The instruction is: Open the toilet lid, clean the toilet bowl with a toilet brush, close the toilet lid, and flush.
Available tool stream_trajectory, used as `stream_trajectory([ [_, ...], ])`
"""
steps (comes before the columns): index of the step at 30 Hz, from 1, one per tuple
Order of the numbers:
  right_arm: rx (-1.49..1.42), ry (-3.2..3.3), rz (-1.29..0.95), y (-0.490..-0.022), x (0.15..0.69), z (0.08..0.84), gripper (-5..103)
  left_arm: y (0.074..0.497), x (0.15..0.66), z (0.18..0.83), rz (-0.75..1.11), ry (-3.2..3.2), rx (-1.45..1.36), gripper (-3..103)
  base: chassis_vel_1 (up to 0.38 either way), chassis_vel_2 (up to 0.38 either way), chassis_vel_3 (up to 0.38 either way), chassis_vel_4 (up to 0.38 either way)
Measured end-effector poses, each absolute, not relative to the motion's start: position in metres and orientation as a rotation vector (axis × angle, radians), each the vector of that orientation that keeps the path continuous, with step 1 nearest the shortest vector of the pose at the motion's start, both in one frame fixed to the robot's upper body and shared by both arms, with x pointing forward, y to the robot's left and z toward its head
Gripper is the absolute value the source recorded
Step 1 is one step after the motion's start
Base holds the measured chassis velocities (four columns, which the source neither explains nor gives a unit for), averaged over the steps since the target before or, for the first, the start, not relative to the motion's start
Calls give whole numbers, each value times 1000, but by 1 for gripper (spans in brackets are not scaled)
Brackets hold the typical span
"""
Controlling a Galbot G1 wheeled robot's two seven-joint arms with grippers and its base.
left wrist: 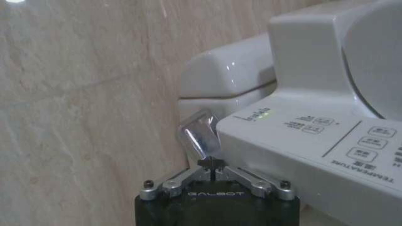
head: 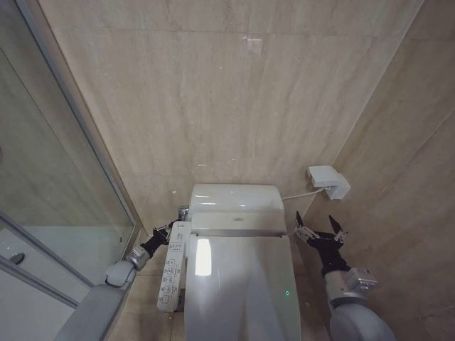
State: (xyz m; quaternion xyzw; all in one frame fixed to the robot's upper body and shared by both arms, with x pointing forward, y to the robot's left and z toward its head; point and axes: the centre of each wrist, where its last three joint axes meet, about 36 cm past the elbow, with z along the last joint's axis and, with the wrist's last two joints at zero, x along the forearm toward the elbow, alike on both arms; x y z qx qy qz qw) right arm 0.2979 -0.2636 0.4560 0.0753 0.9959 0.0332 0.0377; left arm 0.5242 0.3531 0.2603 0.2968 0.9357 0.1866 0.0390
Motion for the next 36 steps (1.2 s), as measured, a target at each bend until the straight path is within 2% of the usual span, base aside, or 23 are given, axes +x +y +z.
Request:
stream_trajectory([
  [22, 231, 3056, 102, -264, 298, 456, 100, 343, 554, 264, 579, 2860, 926, 0, 0, 0, 0, 0],
  [36, 231, 3056, 102, -264, 298, 456, 100, 342, 556, 265, 576, 2859, 922, 0, 0, 0, 0, 0],
])
